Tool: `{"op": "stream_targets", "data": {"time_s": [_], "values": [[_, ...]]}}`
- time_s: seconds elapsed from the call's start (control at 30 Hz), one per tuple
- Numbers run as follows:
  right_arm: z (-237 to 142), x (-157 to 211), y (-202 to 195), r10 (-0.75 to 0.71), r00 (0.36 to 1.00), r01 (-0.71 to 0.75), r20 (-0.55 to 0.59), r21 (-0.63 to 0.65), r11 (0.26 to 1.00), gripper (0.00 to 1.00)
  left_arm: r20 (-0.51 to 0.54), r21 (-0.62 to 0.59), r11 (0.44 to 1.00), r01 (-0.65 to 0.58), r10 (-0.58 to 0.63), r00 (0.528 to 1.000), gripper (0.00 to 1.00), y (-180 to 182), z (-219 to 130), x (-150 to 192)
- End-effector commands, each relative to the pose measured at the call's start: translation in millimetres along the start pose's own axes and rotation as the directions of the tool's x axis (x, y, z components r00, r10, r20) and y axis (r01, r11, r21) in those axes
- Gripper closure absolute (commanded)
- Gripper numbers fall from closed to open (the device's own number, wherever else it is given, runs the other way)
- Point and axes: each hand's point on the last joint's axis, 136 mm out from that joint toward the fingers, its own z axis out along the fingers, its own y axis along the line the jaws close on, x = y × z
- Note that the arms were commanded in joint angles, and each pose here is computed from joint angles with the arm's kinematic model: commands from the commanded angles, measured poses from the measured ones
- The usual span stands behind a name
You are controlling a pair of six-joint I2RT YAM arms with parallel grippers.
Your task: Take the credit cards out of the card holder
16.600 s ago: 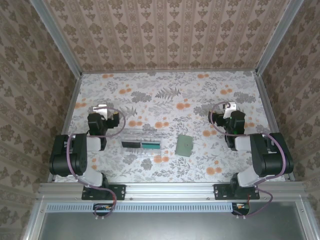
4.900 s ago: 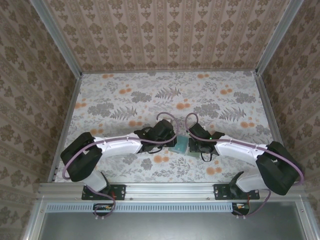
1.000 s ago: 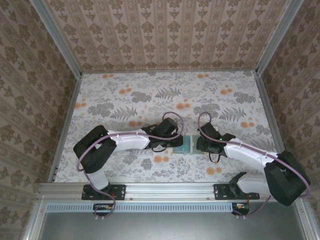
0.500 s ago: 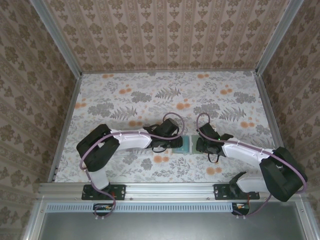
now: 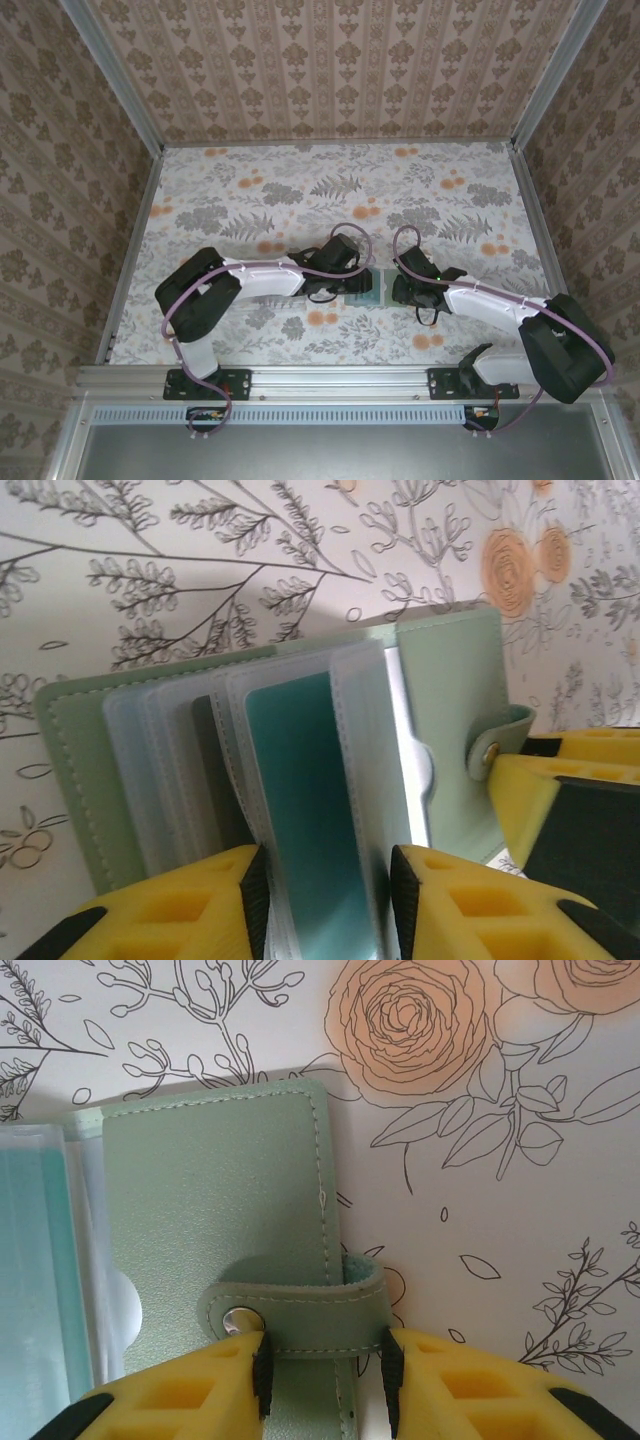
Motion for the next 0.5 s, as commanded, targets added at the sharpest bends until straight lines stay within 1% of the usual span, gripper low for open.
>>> {"op": "stream_targets", "data": {"time_s": [0.0,0.03,0.1,0.17,0.27,0.47], "values": [[4.4,7.8,-1.9,0.022,0.999,-0.022,-0.03,-0.003,1.0,0.63,0.002,0.087,0.996,-0.035,0.035,0.999,0.57,-21.1,-1.3,1.2],[4.2,7.8,-1.9,0.022,0.999,-0.022,-0.029,-0.004,1.0,0.63,-0.001,0.091,0.995,-0.038,0.039,0.999,0.54,-22.0,-0.8,2.2],[4.1,7.6,-2.0,0.022,0.999,-0.022,-0.027,-0.004,1.0,0.63,0.0,0.1,0.994,-0.046,0.046,0.999,0.49,-25.2,-1.2,2.3],[3.5,7.5,-2.1,0.024,0.999,-0.024,-0.027,-0.004,1.0,0.63,-0.001,0.102,0.994,-0.05,0.05,0.999,0.42,-26.1,-0.7,2.1],[3.4,7.8,-2.7,0.024,0.999,-0.024,-0.026,-0.003,1.0,0.62,-0.001,0.108,0.993,-0.053,0.053,0.999,0.34,-27.7,-0.2,2.9],[0.8,6.9,-4.1,0.026,1.0,-0.026,-0.016,0.0,1.0,0.61,-0.005,0.118,0.991,-0.058,0.059,0.998,0.29,-30.2,1.5,3.5]]}}
